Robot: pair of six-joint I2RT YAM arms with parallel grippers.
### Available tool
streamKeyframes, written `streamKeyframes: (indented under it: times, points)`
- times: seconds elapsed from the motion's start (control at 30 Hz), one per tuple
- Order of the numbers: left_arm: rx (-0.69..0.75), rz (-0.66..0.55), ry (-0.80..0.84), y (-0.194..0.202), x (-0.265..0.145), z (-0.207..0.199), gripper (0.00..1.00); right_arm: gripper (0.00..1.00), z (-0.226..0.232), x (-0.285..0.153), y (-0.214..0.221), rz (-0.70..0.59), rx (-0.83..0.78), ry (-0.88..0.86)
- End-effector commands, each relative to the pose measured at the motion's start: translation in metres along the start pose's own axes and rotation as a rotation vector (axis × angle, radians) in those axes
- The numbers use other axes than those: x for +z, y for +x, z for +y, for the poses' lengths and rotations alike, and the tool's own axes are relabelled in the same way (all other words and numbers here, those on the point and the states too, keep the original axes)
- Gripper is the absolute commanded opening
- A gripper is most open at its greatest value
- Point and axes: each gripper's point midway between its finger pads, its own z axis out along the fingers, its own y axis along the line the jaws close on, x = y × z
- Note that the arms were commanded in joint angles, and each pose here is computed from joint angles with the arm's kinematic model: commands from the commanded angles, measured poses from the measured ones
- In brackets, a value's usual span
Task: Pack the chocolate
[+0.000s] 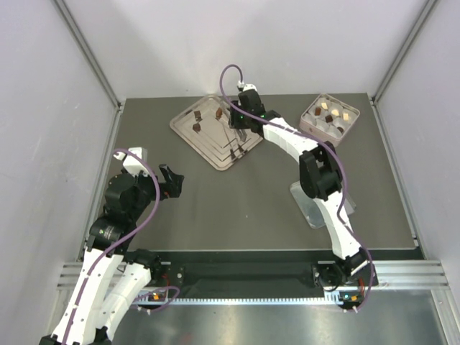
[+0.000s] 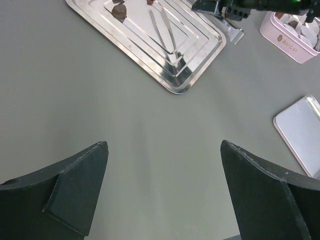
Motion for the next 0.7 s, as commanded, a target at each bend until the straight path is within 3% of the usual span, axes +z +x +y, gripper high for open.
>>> streamKeyframes:
  times: [0.0,0.67]
  points:
    - [0.0,-0.066,0.027,-0.016,0.0,-0.006,0.99,0.44,0.032,-0.003,-0.029,-0.102,0.085,-0.041]
    - [0.002,-0.06,0.022,-0.015,0.001,-0.005,0.99,0.45,0.047,0.016,-0.005,-0.1,0.144,-0.033]
